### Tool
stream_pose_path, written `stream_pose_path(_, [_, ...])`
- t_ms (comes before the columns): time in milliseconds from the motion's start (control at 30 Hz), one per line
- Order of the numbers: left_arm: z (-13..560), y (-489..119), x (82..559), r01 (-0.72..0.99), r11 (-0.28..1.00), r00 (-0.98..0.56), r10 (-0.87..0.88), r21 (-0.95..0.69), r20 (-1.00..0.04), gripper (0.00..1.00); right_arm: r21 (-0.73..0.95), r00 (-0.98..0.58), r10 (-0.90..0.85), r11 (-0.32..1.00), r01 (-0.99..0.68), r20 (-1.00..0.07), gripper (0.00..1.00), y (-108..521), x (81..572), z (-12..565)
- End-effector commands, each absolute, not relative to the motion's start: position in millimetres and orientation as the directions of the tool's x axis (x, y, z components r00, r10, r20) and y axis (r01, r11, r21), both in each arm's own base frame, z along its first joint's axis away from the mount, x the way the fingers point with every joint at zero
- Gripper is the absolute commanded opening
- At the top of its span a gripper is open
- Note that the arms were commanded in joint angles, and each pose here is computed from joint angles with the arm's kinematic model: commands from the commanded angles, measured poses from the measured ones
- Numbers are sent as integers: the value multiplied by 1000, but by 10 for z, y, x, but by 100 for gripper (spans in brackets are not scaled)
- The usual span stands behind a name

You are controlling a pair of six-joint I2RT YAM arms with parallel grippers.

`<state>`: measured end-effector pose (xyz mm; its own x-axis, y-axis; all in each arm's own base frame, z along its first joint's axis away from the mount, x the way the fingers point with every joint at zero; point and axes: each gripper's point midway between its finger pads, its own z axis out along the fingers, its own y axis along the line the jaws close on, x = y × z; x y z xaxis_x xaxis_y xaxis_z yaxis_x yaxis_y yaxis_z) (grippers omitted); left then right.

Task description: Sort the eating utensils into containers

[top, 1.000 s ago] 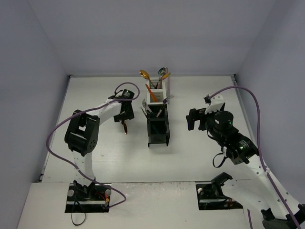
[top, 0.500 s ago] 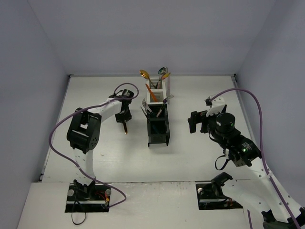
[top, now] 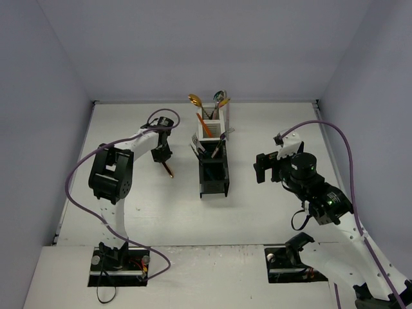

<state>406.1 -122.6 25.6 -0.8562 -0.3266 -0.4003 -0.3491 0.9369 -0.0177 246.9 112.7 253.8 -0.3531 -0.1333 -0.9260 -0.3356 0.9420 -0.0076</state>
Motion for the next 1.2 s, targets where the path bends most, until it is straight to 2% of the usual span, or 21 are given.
stream_pose_path(0, [181, -1179, 4040, -344, 939, -872, -315, 11, -375, 13, -18, -296, -129, 936, -351, -947, 100, 1149, 2517, 2790])
stream_pose_path(67, [166, -1166, 4021, -332, 943, -878, -302, 20, -371, 0, -18, -301, -133, 935, -355, -944, 100, 1150, 2506, 2781])
stream_pose_path(200, [320, -1122, 4020, -303, 953, -875, -268, 24, -403, 0, -19, -306, -139, 932, -362, -942, 100, 1148, 2481, 2787])
stream_pose_path(367, [887, -1077, 4062, -282, 959, -803, -247, -18, -542, 0, -12, -289, -127, 929, -369, -949, 100, 1136, 2428, 2905])
stream_pose_path(533, [1696, -1095, 4018, -214, 971, -646, -224, -109, -729, 0, 10, -286, -110, 922, -387, -952, 100, 1158, 2367, 2946])
stream_pose_path(733, [2852, -1412, 3760, -13, 985, -329, -169, -174, -929, 0, 20, -281, -101, 917, -398, -954, 100, 1168, 2305, 2960])
stream_pose_path(867, [3418, -1698, 3556, 146, 963, -114, -210, -225, -971, 0, 3, -270, -105, 929, -371, -957, 100, 1124, 2302, 2993])
stream_pose_path(933, [3530, -1880, 3410, 224, 950, -73, -204, -216, -976, 0, -2, -264, -104, 933, -360, -959, 100, 1109, 2305, 3023])
stream_pose_path(1067, [3711, -2332, 3230, 372, 917, 3, -153, -141, -988, 0, -4, -269, -108, 933, -361, -957, 100, 1129, 2311, 3015])
stream_pose_path(1167, [3630, -2732, 3129, 465, 885, 58, -51, -18, -997, 0, -3, -279, -114, 929, -369, -954, 100, 1159, 2317, 2993])
